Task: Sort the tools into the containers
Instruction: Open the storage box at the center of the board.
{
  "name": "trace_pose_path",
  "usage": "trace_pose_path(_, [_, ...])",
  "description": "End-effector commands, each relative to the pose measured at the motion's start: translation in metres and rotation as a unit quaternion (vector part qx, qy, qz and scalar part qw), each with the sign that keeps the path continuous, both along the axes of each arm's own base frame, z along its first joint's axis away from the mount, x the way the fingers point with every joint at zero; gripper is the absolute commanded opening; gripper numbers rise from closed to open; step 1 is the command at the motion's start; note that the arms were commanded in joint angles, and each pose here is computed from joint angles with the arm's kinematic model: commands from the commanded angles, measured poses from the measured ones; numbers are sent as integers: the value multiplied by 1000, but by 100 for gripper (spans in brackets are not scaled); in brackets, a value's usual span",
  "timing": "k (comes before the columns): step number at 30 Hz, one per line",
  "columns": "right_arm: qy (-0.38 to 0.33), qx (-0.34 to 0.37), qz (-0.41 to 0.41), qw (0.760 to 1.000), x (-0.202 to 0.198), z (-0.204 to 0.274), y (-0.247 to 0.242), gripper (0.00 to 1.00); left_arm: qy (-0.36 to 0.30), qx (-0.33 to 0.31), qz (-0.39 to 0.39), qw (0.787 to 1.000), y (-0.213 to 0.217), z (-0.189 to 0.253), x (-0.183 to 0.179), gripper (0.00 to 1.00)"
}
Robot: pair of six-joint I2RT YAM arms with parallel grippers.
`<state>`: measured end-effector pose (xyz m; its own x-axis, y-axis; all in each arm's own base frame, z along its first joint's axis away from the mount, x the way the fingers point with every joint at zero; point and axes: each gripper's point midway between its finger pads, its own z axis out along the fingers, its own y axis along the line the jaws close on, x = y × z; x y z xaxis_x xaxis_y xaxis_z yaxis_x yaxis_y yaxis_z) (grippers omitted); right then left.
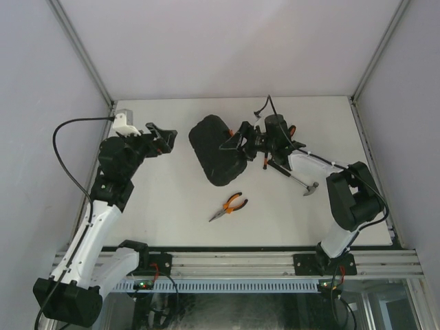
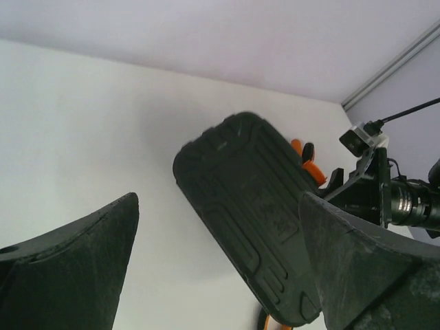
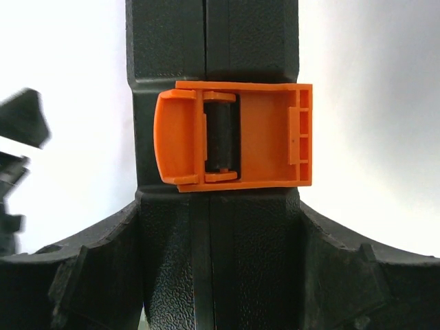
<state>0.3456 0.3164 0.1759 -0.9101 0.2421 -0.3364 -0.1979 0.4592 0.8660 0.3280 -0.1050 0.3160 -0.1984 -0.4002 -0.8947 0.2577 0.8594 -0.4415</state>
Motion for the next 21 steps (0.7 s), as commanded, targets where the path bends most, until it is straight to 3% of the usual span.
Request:
trace_pose_path(1, [25,146,-55,987,6,61,31,0,50,-27,7,998,1,-24,-7,100])
trace_pose_path(9, [60,163,-147,974,23,30,52,0,106,-34,2,994,-2,-50,-8,100])
trace_pose_path(21, [20,27,-220,975,40,-45,47,9,149,-19,27,988,6,-84,-9,100])
